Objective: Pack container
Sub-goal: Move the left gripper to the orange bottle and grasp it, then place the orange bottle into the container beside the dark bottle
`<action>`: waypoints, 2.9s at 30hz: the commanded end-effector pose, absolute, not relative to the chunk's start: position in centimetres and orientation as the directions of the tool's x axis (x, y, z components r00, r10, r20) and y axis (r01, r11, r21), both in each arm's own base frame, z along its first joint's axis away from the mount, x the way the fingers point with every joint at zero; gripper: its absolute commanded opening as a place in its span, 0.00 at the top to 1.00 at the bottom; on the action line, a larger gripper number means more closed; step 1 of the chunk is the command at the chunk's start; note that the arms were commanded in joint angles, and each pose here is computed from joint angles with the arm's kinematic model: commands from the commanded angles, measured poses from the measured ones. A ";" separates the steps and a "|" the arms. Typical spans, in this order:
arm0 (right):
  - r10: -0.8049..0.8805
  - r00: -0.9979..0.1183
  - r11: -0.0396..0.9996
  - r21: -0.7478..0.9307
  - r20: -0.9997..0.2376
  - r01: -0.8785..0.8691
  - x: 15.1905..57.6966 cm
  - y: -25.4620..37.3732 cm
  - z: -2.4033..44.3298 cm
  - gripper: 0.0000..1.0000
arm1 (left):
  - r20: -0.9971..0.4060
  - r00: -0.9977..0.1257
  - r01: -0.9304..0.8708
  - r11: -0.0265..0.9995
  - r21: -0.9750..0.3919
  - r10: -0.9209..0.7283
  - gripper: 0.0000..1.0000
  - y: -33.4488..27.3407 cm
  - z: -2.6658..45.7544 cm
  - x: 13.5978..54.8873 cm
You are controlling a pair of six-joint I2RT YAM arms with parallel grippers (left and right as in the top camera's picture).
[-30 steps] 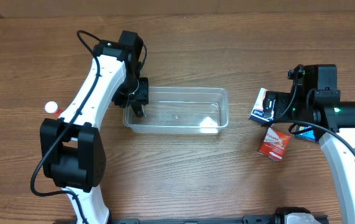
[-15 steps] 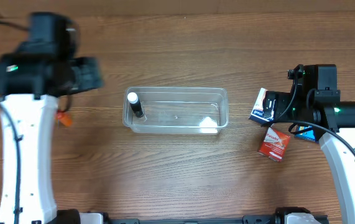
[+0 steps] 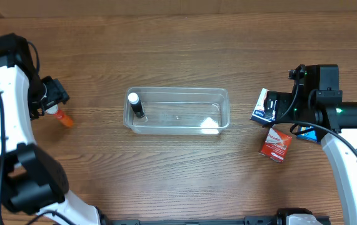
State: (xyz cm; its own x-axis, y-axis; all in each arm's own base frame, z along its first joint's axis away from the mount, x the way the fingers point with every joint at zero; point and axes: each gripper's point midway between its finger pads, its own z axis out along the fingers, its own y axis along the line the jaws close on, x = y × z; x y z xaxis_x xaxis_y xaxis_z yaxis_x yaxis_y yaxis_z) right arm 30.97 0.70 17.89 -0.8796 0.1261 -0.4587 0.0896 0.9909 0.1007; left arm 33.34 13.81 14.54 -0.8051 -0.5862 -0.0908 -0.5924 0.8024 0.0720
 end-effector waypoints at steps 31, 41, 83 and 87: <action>0.133 -0.856 0.990 0.116 -0.499 0.086 31.7 0.8 19.4 0.00 | -0.317 -0.874 -0.332 0.929 -0.163 -0.368 0.95 2.0 24.6 33.0; 0.132 -0.857 0.989 0.120 -0.498 0.083 31.7 0.9 19.4 0.00 | -0.235 -0.963 -0.102 0.987 -0.125 -0.129 0.93 -6.2 22.4 30.5; 0.132 -0.857 0.989 0.122 -0.498 0.082 31.7 0.9 19.4 0.00 | -0.004 -0.997 -0.073 0.995 -0.073 -0.073 0.53 -8.5 11.8 33.0; 0.154 -0.856 0.986 0.132 -0.493 0.101 31.6 0.9 19.4 0.00 | -0.120 -0.990 -0.057 0.993 -0.106 -0.070 0.50 -8.9 15.8 34.5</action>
